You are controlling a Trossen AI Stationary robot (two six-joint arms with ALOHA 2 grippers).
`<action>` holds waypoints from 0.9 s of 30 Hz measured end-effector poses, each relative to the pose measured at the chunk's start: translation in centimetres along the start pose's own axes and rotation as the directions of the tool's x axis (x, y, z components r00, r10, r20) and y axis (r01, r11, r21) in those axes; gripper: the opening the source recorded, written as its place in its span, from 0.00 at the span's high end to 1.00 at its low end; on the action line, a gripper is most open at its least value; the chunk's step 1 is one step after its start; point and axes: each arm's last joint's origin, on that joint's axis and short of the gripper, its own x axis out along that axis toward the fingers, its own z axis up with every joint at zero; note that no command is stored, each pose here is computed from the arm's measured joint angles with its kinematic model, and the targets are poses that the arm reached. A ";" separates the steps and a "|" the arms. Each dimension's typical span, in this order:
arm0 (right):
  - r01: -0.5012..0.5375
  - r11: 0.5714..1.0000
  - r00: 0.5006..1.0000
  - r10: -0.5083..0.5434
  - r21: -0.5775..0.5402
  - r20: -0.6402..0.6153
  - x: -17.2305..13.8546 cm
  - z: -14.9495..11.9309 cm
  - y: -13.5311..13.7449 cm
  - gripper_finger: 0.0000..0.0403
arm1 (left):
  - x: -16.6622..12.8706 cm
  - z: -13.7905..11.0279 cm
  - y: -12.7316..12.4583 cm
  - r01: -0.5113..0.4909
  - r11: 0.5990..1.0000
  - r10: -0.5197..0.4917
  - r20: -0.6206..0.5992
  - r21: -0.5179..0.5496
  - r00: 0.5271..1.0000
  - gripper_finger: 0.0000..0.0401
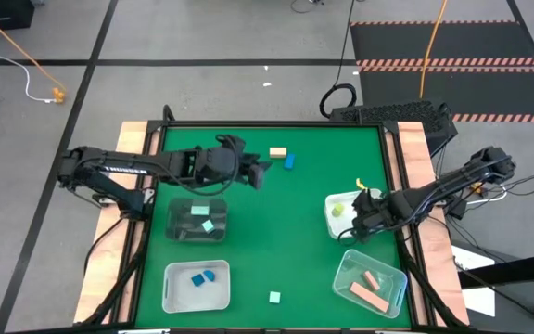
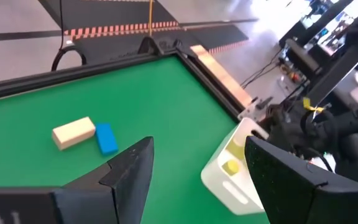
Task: Sort & place blocks by color
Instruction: Put the brown block into the transparent bin
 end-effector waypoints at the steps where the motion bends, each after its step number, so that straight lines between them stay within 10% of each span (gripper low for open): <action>1: -0.016 1.000 1.000 0.016 -0.006 0.023 -0.1 0.2 0.1 0.48 | 0.0 0.1 0.0 0.003 1.000 -0.003 0.006 -0.004 1.000 0.37; 7: -0.182 0.983 0.959 0.185 -0.034 0.213 -1.2 1.8 0.4 0.53 | 0.1 0.4 0.1 0.004 1.000 -0.003 0.018 -0.019 1.000 0.37; 13: -0.324 0.943 0.803 0.316 -0.076 0.505 -3.6 4.3 0.1 0.54 | 0.2 0.5 0.1 0.007 1.000 -0.006 0.025 -0.024 1.000 0.38; 21: -0.201 0.966 0.521 0.248 -0.166 0.817 -6.4 7.9 -0.5 0.54 | 0.2 0.6 0.0 0.018 0.999 -0.017 0.039 -0.037 0.999 0.37; 27: -0.127 0.974 0.416 0.226 -0.190 0.881 -7.4 9.3 -0.9 0.54 | 0.1 0.6 -0.3 0.038 0.998 -0.036 0.046 -0.044 0.998 0.38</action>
